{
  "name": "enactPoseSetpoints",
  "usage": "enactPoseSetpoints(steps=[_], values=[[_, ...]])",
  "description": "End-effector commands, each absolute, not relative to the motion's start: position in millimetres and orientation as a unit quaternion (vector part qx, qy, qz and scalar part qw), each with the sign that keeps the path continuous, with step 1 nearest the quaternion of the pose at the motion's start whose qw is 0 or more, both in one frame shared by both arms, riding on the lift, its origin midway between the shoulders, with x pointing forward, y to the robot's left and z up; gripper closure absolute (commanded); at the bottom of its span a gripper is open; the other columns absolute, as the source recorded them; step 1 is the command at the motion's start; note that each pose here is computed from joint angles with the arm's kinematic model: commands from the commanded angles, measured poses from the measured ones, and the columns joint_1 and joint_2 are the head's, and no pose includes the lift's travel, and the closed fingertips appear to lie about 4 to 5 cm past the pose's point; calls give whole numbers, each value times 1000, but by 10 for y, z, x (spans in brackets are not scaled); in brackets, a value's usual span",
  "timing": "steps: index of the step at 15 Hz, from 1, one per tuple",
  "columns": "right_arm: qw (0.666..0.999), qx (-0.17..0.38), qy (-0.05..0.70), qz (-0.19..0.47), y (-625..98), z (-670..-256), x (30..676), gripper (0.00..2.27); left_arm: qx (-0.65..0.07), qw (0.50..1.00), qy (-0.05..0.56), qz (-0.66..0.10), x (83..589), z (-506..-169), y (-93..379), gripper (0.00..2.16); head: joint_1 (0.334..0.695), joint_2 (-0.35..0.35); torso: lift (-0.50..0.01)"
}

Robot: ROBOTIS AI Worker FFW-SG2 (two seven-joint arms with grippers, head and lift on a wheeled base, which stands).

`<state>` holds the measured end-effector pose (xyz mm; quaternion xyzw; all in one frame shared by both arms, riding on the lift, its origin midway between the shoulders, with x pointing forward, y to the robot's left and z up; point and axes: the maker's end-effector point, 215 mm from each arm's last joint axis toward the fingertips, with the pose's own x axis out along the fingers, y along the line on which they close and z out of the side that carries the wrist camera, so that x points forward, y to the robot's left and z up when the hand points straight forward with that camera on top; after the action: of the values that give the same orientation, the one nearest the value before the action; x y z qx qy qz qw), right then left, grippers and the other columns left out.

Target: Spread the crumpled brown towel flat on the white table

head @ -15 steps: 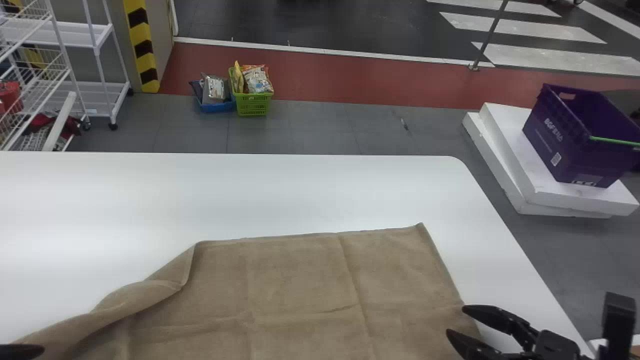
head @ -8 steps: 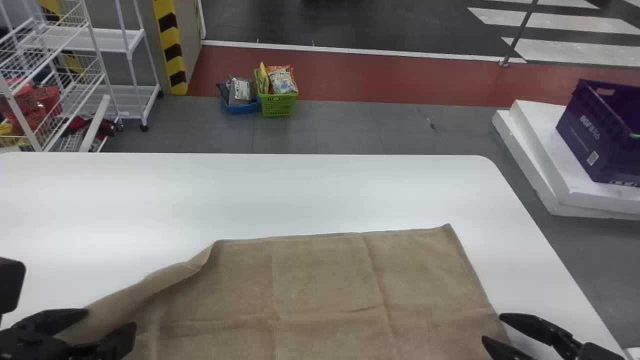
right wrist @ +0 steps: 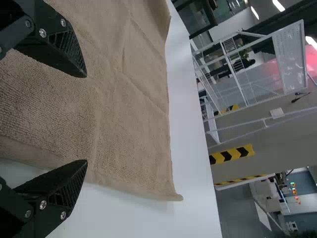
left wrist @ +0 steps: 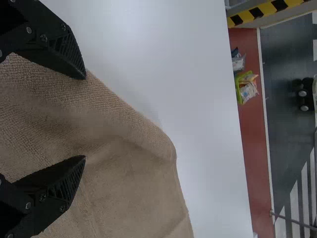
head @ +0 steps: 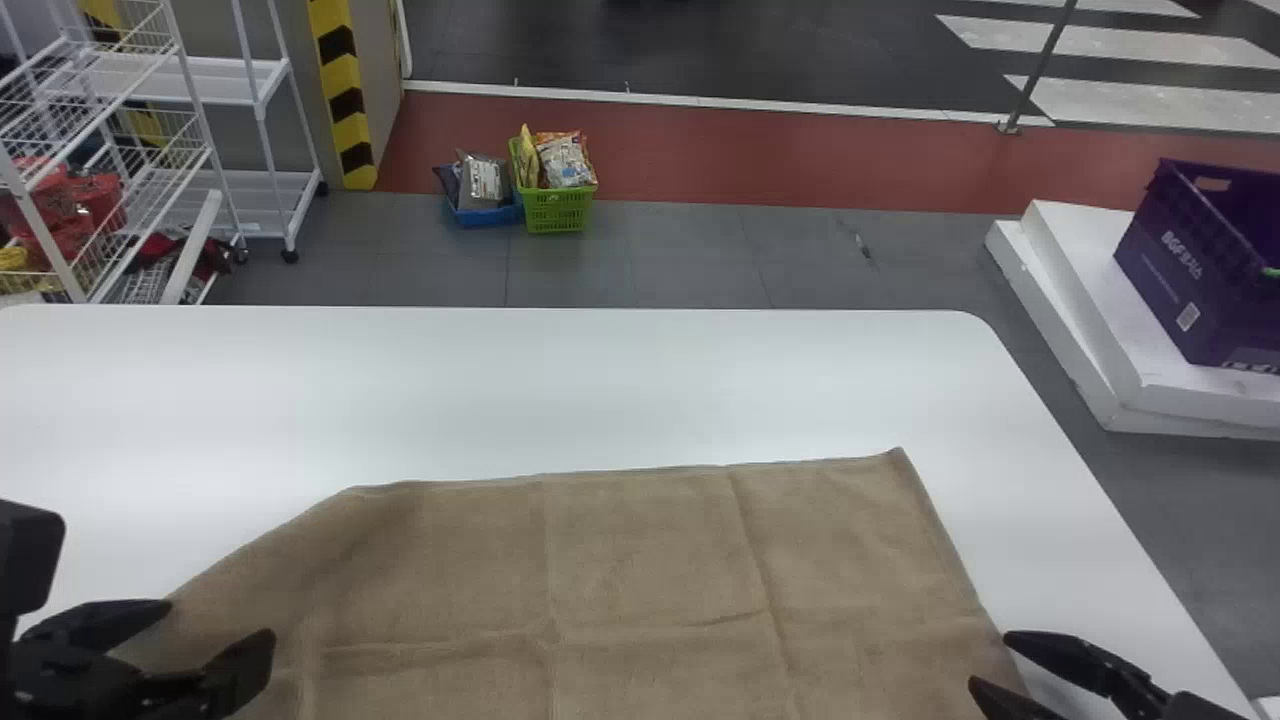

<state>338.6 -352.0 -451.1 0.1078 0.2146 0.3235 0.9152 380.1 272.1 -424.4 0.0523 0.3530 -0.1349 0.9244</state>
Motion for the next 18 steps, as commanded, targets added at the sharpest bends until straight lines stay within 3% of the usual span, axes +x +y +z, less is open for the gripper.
enactPoseSetpoints(steps=[1, 9, 18], values=[[914, 109, 212, 330, -3498, -4491, 3375, 238, 56, 927, 345, -136, 3786, -4201, 2747, 242, 695, -128, -123], [917, 103, 199, 330, -3493, -4341, 3396, 238, 31, 932, 337, -130, 3635, -4129, 2943, 154, 695, -115, -123], [928, 89, 157, 325, -3355, -3831, 3400, 235, -28, 958, 264, -106, 3596, -3944, 3617, 147, 695, -14, -123]])
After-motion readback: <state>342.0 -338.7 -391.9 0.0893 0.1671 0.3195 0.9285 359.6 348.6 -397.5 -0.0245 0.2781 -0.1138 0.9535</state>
